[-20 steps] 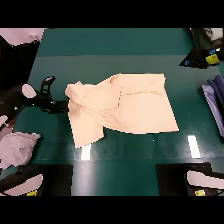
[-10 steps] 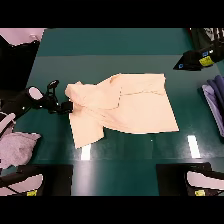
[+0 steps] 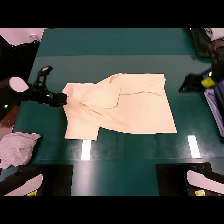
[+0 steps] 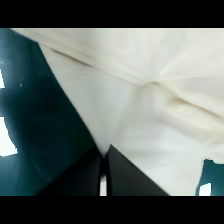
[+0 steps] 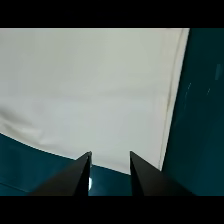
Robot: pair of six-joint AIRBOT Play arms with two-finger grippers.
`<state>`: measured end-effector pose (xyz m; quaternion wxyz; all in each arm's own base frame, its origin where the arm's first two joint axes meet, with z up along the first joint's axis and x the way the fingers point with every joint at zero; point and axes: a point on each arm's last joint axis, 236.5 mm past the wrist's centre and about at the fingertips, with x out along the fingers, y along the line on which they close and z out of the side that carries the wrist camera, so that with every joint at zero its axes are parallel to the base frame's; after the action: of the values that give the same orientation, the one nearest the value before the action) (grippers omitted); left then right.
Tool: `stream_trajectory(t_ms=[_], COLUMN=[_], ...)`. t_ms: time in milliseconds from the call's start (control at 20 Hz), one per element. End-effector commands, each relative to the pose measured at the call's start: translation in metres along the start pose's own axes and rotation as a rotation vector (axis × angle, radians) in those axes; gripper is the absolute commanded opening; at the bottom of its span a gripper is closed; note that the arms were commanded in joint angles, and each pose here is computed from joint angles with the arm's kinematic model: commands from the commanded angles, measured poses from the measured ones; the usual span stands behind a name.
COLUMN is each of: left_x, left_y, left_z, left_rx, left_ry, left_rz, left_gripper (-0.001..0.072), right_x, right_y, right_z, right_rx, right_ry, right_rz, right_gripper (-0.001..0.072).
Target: Fold the shirts.
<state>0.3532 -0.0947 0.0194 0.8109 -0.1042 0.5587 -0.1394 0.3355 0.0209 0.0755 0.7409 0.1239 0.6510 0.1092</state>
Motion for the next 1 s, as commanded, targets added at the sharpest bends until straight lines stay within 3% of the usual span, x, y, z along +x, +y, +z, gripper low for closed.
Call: stream_trajectory(t_ms=[0,50,100,300,900,950], left_x=[-0.028,-0.028,-0.028,-0.028,-0.028,-0.028], left_y=[-0.011,-0.011,-0.012,-0.012,-0.015,-0.015], left_z=[-0.005,-0.009,-0.011,-0.011,-0.013,-0.014], left_rx=[0.044,0.045,0.044,0.042,0.034,0.034], left_ry=[-0.017,-0.003,0.008,0.006,0.015,0.018], left_rz=[-0.009,-0.010,-0.011,-0.015,-0.026,-0.028], left_gripper=[0.0031,0.0031,0.0031,0.0031,0.0031,0.0031], right_x=[0.049,0.063,0.076,0.113,0.136,0.140], right_y=[-0.046,-0.054,-0.059,-0.067,-0.061,-0.057], right_z=[-0.063,-0.082,-0.100,-0.132,-0.129,-0.132], right_rx=[0.181,0.211,0.232,0.292,0.316,0.299], right_ry=[0.107,0.146,0.185,0.218,0.200,0.225], right_rz=[0.009,0.020,0.031,0.038,0.069,0.071], right_gripper=[0.0362,0.0451,0.0461,0.0453,0.0441,0.0377])
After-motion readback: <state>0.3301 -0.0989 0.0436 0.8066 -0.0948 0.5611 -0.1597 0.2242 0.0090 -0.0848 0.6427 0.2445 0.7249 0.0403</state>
